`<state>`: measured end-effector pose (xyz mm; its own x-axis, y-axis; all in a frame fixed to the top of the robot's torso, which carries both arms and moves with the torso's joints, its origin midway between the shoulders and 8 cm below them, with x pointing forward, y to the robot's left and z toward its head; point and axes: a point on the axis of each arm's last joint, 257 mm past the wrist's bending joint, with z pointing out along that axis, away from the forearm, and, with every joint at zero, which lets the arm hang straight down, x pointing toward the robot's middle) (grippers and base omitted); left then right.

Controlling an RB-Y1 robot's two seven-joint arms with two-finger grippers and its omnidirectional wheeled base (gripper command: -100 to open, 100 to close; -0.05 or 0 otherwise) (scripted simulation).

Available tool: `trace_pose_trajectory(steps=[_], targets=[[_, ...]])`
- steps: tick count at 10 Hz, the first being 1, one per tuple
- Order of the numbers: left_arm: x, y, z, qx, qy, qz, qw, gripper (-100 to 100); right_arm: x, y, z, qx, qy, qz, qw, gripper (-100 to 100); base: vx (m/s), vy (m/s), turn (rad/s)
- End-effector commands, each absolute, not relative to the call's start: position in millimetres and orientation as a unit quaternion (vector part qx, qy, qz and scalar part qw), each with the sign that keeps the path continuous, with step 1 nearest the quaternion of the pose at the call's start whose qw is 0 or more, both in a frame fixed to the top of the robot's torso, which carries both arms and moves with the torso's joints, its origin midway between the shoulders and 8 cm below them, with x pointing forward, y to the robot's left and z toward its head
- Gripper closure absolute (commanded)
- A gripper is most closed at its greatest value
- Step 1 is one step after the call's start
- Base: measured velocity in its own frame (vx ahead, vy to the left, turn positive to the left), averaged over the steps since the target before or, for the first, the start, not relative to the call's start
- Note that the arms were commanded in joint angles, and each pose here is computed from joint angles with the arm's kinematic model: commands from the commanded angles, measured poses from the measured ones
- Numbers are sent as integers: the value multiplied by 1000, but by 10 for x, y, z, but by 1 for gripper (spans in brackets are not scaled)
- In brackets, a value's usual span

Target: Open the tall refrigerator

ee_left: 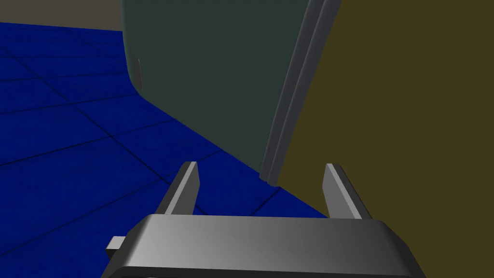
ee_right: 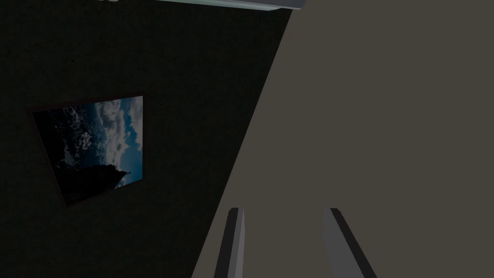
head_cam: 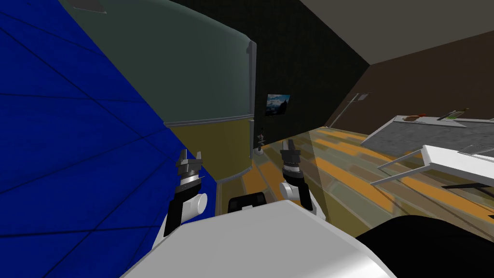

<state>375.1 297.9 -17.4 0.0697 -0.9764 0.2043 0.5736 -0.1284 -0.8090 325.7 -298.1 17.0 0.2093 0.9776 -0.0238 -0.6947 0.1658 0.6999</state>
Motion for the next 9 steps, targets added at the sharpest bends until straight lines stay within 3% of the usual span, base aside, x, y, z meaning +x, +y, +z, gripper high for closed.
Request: trace_pose_trajectory(steps=[1, 4, 5, 9], targets=[[3751, 2979, -174, -402, 250, -634, 611, 0, 3257, -2981, 170, 287, 246, 579, 723, 0, 0, 0, 0], [3750, 2979, -174, -402, 250, -634, 611, 0, 3257, -2981, 170, 287, 246, 579, 723, 0, 0, 0, 0], [3774, 2949, -128, -388, 269, -635, 612, -100, 3257, -2981, 170, 287, 246, 579, 723, 0, 23, -30, 36], [3887, 2896, 55, -357, 306, -634, 614, -100, 3258, -2981, 167, 287, 246, 578, 723, 0, 63, -75, 56]])
